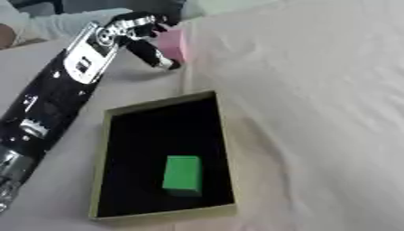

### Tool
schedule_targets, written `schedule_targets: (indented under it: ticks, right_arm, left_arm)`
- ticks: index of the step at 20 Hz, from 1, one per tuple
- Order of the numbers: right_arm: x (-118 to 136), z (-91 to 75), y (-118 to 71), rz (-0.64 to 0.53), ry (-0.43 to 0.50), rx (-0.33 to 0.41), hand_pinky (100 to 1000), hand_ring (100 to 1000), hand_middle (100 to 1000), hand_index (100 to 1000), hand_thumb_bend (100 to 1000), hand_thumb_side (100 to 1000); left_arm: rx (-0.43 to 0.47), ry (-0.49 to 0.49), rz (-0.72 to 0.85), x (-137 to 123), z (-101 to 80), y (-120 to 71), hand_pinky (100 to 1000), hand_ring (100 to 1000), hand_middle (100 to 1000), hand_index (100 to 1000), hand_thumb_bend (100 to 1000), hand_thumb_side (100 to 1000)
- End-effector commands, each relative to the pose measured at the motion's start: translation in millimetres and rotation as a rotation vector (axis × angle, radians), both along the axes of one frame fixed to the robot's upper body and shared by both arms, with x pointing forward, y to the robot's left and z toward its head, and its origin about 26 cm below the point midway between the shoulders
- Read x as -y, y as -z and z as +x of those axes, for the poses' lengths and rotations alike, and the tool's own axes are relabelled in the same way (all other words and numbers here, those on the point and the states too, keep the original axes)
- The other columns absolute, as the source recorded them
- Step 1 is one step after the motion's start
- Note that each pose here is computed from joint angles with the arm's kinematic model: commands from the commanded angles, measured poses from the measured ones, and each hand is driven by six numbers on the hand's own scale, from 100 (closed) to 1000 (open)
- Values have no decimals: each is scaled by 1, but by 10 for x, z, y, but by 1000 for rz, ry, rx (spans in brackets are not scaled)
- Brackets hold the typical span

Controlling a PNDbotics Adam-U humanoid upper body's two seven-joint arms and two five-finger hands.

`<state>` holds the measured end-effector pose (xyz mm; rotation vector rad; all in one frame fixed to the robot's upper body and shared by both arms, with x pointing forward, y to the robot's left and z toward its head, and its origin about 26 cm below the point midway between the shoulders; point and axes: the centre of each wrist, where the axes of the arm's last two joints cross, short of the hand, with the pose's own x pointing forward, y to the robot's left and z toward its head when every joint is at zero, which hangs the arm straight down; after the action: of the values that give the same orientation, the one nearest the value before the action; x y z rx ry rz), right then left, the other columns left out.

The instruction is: Pick up objects on the table and place them in the box.

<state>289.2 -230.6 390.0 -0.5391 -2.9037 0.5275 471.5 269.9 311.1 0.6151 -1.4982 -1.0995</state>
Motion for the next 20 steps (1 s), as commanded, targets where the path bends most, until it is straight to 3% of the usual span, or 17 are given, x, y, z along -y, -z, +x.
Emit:
schedule_targets:
  ticks: [1, 6, 14, 16, 17, 20]
  right_arm:
    - [-28, -62, -81, -2, -1, 28, 774, 663, 612, 813, 100, 499]
    - [-60, -61, -83, 1, 3, 22, 774, 663, 611, 813, 100, 509]
    - [-61, -56, -72, 8, 4, 16, 773, 661, 606, 814, 100, 522]
    - [-58, -54, -68, 9, 6, 14, 773, 661, 606, 814, 100, 524]
    - [-56, -53, -65, 9, 8, 13, 772, 661, 605, 814, 100, 524]
    - [-48, -48, -53, 9, 15, 7, 772, 660, 604, 815, 100, 526]
  left_arm:
    - [54, -25, 29, -119, -39, -184, 1000, 973, 946, 961, 504, 119]
    - [55, -38, 41, -132, -20, -166, 1000, 916, 861, 931, 457, 123]
    - [73, -113, 73, -195, 8, -118, 812, 604, 543, 749, 273, 134]
    - [91, -130, 83, -197, 7, -119, 792, 577, 521, 735, 240, 138]
    - [100, -136, 81, -198, 5, -123, 766, 544, 497, 713, 166, 135]
    - [118, -137, 65, -189, -5, -138, 762, 539, 496, 712, 100, 153]
